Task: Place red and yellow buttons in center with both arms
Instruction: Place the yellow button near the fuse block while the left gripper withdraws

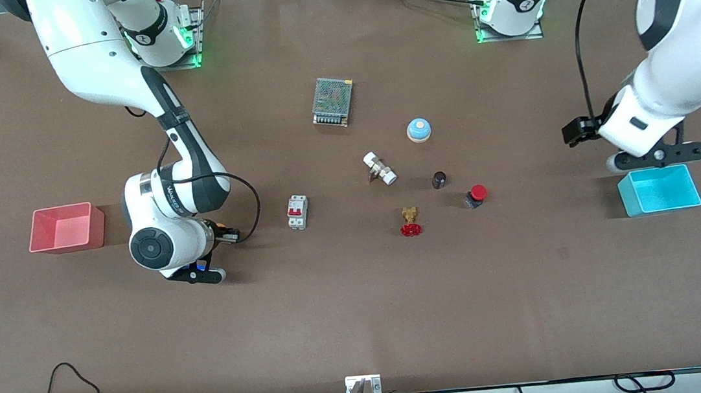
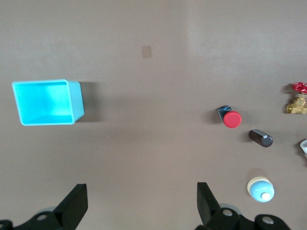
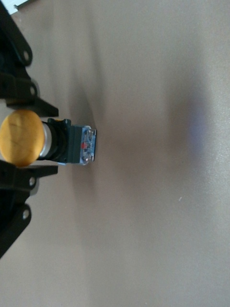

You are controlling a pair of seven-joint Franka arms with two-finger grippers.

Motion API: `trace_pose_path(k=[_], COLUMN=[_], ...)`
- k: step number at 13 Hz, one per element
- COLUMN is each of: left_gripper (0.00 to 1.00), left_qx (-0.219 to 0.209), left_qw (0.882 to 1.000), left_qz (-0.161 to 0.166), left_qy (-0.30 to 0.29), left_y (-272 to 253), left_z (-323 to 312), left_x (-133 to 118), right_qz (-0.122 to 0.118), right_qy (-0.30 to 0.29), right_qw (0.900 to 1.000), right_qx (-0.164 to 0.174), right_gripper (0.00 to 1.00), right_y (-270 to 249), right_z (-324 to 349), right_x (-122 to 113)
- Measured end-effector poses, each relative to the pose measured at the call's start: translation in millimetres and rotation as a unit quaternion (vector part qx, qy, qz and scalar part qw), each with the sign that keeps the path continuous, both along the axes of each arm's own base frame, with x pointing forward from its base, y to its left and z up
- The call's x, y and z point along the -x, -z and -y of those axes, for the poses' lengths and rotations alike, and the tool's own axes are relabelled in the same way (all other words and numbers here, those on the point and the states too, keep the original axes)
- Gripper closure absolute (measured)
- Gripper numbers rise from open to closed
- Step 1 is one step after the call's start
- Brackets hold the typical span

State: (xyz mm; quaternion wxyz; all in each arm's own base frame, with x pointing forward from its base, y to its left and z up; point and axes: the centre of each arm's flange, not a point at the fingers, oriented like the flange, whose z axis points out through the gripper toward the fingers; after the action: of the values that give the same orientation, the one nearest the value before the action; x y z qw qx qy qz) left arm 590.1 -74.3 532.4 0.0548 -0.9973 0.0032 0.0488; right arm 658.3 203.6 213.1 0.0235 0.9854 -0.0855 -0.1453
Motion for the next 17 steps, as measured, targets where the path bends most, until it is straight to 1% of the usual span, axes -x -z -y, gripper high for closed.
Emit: trace_pose_path(k=[1, 3, 4, 5, 6, 8, 10, 12, 13, 14, 16, 17], left_gripper=[0.00, 0.00, 0.00, 0.00, 0.00, 0.00, 0.00, 0.00, 0.00, 0.00, 0.00, 0.00], left_qx=[-0.001, 0.029, 0.039, 0.043, 0.045, 0.045, 0.045, 0.045, 0.045, 0.045, 0.045, 0.045], left_qw=[1.000, 0.999, 0.999, 0.998, 0.998, 0.998, 0.998, 0.998, 0.998, 0.998, 0.998, 0.998], left_qz=[0.010, 0.027, 0.037, 0.045, 0.044, 0.036, 0.034, 0.034, 0.035, 0.036, 0.036, 0.037], left_qy=[0.010, 0.005, 0.005, 0.007, 0.011, 0.022, 0.029, 0.029, 0.029, 0.029, 0.029, 0.029], left_y=[-16, -43, -52, -58, -59, -58, -57, -57, -58, -58, -58, -58], left_z=[-5, -25, -37, -44, -45, -32, -24, -25, -25, -25, -24, -24], left_x=[6, 17, 22, 27, 32, 36, 36, 36, 36, 36, 35, 35], right_qz=[0.001, 0.007, 0.015, 0.030, 0.047, 0.069, 0.087, 0.099, 0.097, 0.091, 0.081, 0.081], right_qy=[0.000, 0.000, 0.000, 0.002, 0.005, 0.014, 0.025, 0.028, 0.025, 0.019, -0.003, -0.019], right_qw=[1.000, 1.000, 1.000, 1.000, 0.999, 0.997, 0.995, 0.994, 0.994, 0.995, 0.996, 0.996], right_qx=[0.000, -0.002, -0.004, -0.008, -0.013, -0.024, -0.037, -0.046, -0.049, -0.049, -0.033, -0.026], right_gripper=[0.34, 0.11, 0.02, 0.00, 0.00, 0.00, 0.00, 0.00, 0.00, 0.00, 0.00, 0.00], right_y=[-1, -7, -15, -34, -62, -131, -198, -245, -262, -277, -303, -317], right_z=[0, -1, -1, 0, 3, 17, 39, 50, 51, 55, 76, 96], right_x=[0, -3, -7, -13, -18, -19, -13, -2, 5, 13, 27, 31])
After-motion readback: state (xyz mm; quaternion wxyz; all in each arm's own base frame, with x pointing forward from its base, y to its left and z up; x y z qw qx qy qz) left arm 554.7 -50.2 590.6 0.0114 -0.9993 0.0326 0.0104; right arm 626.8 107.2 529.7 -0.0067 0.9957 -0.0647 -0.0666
